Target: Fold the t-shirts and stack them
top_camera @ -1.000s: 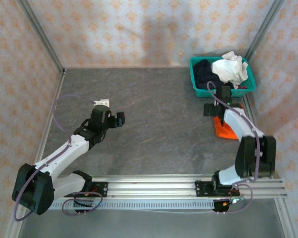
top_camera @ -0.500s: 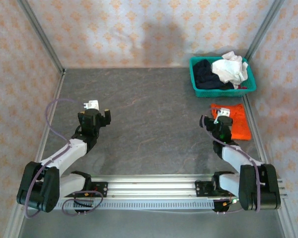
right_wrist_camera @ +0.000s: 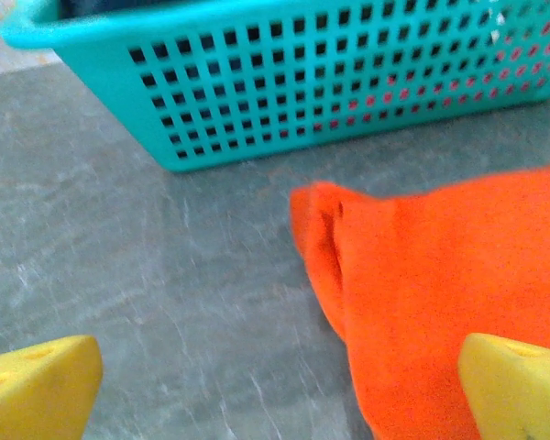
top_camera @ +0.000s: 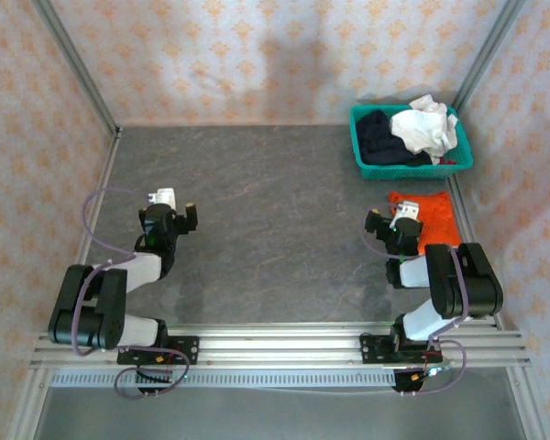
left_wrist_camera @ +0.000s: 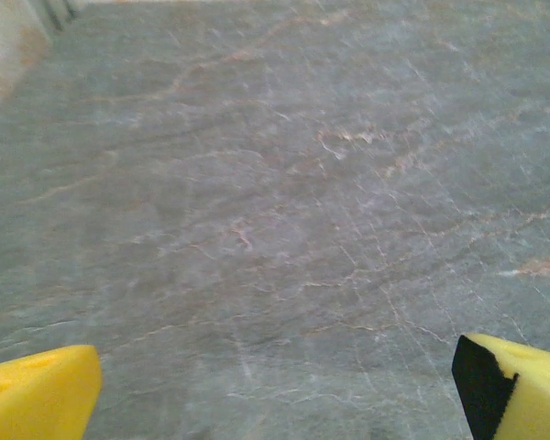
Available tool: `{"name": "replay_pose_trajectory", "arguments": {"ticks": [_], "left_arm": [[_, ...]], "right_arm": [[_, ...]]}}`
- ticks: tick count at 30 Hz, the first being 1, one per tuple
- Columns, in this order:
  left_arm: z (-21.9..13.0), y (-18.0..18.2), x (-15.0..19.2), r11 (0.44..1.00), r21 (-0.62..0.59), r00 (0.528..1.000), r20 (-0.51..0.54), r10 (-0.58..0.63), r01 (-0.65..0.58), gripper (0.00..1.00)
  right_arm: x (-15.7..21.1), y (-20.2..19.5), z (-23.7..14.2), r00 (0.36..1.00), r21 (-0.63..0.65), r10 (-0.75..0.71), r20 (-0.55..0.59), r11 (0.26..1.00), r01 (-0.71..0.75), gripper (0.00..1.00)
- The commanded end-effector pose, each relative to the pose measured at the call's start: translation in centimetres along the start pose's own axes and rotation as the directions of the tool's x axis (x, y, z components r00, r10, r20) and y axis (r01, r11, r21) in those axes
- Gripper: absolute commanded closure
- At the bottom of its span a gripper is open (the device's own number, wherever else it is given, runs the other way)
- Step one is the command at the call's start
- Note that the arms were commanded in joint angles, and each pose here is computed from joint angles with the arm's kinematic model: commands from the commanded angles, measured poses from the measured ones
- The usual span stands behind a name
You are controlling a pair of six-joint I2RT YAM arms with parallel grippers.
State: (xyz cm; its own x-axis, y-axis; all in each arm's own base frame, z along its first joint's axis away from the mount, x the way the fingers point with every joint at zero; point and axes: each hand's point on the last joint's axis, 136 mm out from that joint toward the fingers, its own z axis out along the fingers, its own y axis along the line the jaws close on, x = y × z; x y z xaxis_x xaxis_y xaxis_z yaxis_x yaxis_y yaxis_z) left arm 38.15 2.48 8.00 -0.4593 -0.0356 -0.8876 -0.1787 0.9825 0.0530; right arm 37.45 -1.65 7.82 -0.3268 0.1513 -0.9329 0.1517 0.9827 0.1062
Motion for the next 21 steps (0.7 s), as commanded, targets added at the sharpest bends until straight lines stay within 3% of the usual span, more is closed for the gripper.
{"name": "replay_pose_trajectory", "arguments": {"ticks": [1, 6, 21], "left_arm": [[0.5, -0.49, -1.94, 0.999, 0.031, 0.998, 0.064, -0.019, 0.017, 0.0], [0.5, -0.21, -1.92, 1.0, 0.009, 0.998, 0.06, -0.021, 0.02, 0.0], [0.51, -0.23, -1.85, 1.0, 0.007, 0.998, 0.058, -0.018, 0.017, 0.0]], "right_arm": [[-1.91, 0.85, 0.94, 1.0, -0.028, -0.013, 0.021, 1.0, 0.014, 0.01], [-1.87, 0.0, 1.67, 1.0, 0.025, 0.01, -0.015, 1.0, -0.009, 0.01], [-1.92, 0.02, 1.68, 1.0, 0.025, 0.01, -0.015, 1.0, -0.009, 0.01]]}}
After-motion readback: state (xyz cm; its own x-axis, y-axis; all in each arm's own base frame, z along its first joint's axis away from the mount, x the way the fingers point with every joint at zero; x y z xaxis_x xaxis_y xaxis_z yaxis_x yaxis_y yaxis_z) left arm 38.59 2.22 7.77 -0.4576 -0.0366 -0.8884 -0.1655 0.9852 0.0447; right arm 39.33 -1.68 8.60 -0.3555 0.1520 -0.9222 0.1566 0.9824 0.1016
